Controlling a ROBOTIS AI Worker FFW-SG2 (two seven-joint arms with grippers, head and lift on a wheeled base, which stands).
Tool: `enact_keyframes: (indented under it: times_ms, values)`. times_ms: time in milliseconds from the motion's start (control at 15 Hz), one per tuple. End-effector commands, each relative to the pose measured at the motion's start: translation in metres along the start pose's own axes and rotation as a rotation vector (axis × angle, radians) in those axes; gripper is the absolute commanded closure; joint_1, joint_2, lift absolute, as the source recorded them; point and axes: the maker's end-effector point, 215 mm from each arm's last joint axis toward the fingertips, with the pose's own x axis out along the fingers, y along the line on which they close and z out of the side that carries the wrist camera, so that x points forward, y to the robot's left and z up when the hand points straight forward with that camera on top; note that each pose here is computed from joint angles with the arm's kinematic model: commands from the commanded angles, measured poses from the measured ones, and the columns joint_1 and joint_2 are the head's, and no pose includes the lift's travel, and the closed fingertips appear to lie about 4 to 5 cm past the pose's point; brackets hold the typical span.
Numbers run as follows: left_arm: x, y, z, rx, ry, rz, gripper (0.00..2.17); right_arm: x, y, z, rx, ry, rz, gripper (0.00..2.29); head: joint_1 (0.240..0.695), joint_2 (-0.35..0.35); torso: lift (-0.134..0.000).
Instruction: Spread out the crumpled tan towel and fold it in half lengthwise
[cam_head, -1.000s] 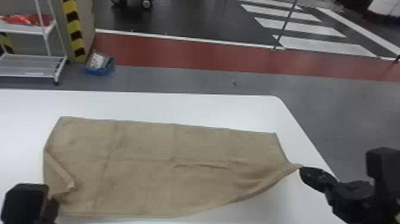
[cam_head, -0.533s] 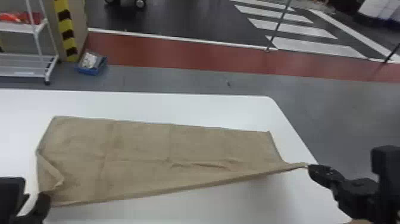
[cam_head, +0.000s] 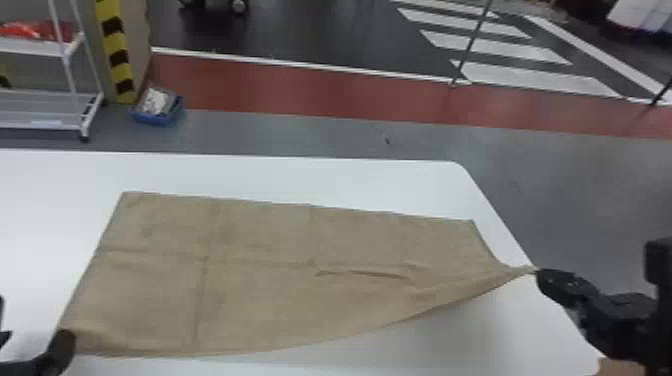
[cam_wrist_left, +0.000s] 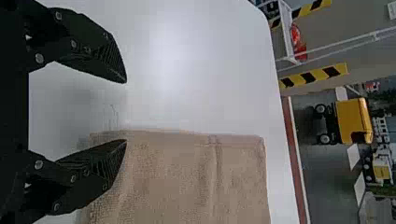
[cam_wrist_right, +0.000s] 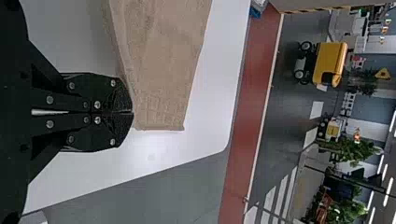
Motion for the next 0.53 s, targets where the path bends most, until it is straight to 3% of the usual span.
enact_keyframes:
  times_ms: [0, 67, 133, 267, 467]
  values:
    - [-0.007, 0.007, 0.008, 0.022, -0.024, -0.147, 0.15, 0.001, 0.000, -0.001, 0.002, 0.007, -0.001, 1.17, 0.695, -0.272, -0.123]
    - [-0.011, 0.002, 0.021, 0.044, -0.067, -0.242, 0.15, 0.001, 0.002, -0.002, 0.002, 0.009, 0.004, 1.17, 0.695, -0.283, -0.123]
    - [-0.014, 0.001, 0.034, 0.072, -0.113, -0.282, 0.15, 0.001, 0.004, -0.005, 0.004, 0.014, 0.008, 1.17, 0.695, -0.294, -0.123]
    - [-0.026, -0.005, 0.079, 0.241, -0.284, -0.374, 0.21, 0.001, 0.006, -0.010, 0.010, 0.026, 0.011, 1.17, 0.695, -0.299, -0.123]
    - [-0.028, -0.011, 0.097, 0.479, -0.339, -0.500, 0.30, -0.003, 0.006, -0.014, 0.017, 0.049, 0.001, 1.17, 0.695, -0.300, -0.123]
